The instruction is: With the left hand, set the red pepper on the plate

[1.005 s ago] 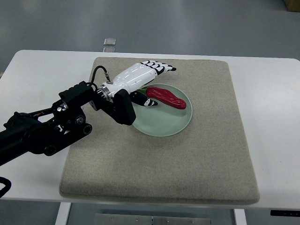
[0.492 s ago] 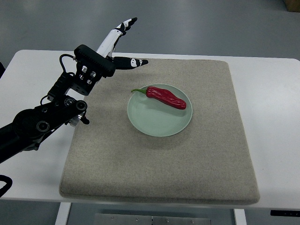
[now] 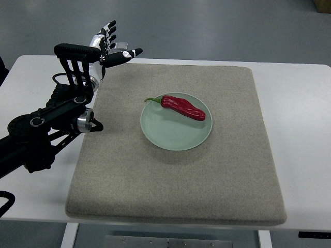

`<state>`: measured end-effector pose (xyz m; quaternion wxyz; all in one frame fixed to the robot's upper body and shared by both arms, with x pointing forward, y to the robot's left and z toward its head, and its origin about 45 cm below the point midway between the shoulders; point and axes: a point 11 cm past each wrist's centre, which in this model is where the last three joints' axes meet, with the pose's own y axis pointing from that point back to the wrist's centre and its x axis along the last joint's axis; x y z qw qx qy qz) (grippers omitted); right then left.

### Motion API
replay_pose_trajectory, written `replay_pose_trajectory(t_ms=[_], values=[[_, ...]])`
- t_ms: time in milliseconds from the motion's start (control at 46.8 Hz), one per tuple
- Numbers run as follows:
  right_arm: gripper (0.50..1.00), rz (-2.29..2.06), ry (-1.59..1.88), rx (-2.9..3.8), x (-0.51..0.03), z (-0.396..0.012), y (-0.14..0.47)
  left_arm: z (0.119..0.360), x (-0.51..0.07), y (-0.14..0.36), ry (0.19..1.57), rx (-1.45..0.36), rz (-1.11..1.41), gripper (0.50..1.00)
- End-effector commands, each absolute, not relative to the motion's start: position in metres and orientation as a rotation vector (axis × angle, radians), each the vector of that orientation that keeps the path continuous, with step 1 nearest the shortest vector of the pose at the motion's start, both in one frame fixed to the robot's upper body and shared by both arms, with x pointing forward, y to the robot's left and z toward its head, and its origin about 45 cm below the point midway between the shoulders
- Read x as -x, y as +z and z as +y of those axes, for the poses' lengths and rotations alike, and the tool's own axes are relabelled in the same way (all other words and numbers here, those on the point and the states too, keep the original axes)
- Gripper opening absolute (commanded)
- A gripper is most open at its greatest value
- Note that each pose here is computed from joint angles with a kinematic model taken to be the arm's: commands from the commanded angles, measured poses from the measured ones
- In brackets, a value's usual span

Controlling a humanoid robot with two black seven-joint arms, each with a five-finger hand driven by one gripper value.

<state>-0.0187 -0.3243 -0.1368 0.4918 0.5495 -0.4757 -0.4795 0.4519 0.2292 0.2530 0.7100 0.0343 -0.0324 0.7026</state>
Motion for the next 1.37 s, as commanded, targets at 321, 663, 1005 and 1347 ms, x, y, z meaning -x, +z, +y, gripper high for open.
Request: replay_pose_trajectory(t_ms=[321, 663, 1005, 1347], values=[[0.932, -1.154, -1.164, -1.334, 0.019, -0.324, -0.137, 0.253, -0.446, 0.237, 1.671, 0.053, 0.157, 0.996], [0.932, -1.154, -1.164, -1.334, 0.019, -0.324, -0.137, 0.262, -0.444, 0.226, 1.662, 0.253, 0.402, 0.996], [0.932, -1.152, -1.166, -1.334, 0.019, -0.324, -0.137, 0.274, -0.443, 0.218, 1.635, 0.399, 0.6, 0.999], [0.932, -1.154, -1.17, -1.338, 0.018, -0.322, -0.137, 0.287, -0.444, 0.221, 1.645, 0.462, 0.617, 0.999]])
